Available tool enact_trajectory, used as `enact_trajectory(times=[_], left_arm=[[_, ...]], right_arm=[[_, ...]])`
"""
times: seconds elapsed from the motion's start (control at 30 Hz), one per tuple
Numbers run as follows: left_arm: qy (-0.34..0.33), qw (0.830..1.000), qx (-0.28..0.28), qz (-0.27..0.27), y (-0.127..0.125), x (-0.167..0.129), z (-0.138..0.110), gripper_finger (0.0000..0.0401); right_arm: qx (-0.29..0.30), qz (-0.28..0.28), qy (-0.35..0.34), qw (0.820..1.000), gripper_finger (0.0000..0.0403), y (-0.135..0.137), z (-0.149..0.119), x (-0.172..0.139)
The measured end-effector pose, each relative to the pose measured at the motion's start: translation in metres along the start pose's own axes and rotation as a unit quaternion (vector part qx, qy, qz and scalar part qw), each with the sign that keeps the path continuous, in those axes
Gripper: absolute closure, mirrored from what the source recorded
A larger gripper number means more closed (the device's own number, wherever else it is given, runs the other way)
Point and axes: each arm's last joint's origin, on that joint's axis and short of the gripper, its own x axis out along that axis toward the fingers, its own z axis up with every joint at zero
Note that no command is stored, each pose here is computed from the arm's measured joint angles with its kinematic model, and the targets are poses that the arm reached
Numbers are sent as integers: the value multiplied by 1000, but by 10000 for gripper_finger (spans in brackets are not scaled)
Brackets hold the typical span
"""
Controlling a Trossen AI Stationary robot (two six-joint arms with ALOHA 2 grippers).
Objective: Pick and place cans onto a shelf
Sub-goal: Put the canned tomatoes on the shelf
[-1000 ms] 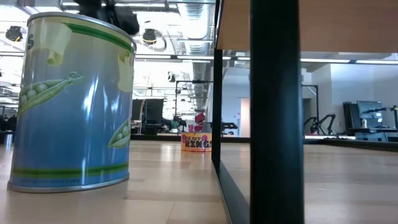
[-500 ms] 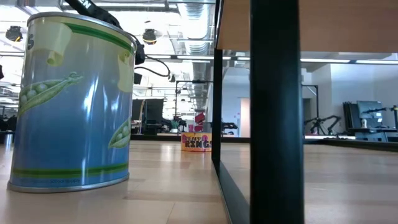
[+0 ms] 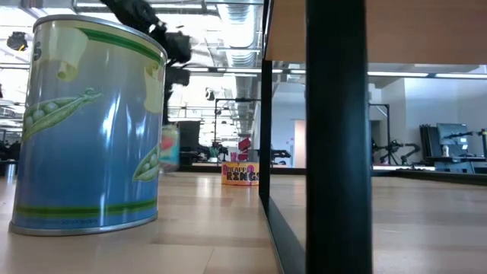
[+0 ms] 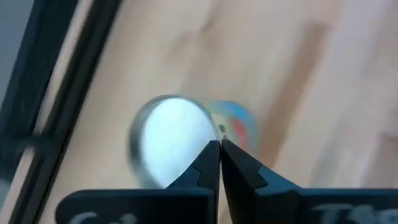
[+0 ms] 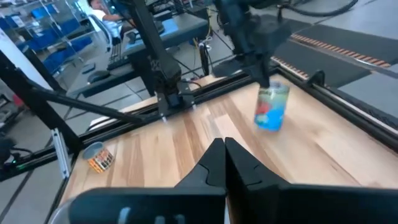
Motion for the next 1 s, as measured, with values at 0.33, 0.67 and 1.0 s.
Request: enact_trajectory(times=[0.33, 0.67, 1.0], left_arm=[[-182, 978, 87, -61, -105, -24, 59, 401], [-186, 976, 109, -24, -157, 15, 74, 401], [-177, 978, 112, -11, -180, 41, 76, 401]], right_arm=[[-1, 4, -8, 1000, 394, 2, 7, -29], [-1, -2, -4, 1000, 394, 2, 7, -33], [0, 0, -1, 1000, 394, 3, 6, -32]])
